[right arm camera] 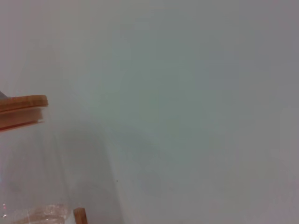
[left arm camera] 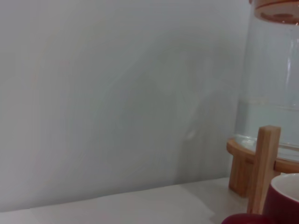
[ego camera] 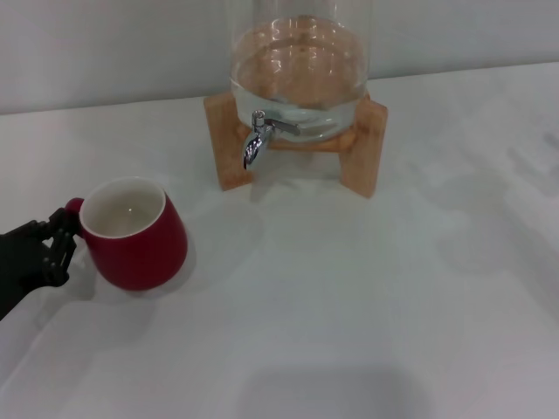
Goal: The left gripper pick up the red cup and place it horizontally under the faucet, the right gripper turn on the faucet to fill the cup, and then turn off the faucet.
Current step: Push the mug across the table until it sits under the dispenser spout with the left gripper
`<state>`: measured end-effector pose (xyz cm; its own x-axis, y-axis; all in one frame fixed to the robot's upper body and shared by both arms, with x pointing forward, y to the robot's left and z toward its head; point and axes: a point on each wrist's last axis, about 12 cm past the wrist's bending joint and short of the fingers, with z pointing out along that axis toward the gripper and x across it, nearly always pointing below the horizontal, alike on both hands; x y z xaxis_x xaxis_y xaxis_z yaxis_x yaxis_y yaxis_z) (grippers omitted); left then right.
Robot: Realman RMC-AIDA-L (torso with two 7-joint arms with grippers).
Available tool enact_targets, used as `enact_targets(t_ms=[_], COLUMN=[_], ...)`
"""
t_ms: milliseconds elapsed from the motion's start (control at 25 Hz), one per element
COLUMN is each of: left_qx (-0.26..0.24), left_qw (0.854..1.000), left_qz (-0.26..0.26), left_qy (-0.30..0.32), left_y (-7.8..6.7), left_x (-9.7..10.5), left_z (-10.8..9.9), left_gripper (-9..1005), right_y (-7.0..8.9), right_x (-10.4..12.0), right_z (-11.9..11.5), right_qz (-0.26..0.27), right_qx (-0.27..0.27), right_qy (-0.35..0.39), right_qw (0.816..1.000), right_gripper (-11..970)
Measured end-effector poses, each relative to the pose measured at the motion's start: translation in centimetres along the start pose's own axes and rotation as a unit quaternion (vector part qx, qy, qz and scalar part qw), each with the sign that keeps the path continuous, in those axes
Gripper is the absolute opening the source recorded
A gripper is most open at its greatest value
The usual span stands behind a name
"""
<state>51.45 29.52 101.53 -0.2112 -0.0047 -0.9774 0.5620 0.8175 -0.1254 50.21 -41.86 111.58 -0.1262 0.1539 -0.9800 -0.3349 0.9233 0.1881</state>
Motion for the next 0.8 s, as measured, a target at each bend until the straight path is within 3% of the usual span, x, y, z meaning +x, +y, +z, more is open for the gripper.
enact_targets(t_ms=[800], left_qx=[0.026], left_qw=[0.999], left_qz=[0.001], left_qy=[0.026], left_y=[0.0], left_x=[-1.2], left_z=[2.8], left_gripper=[105], right_y=[0.0], right_x=[0.2], right_z=[0.0], right_qz=[0.002], right_qx=[0.000], right_qy=[0.001], right_qw=[1.000], right_gripper=[796])
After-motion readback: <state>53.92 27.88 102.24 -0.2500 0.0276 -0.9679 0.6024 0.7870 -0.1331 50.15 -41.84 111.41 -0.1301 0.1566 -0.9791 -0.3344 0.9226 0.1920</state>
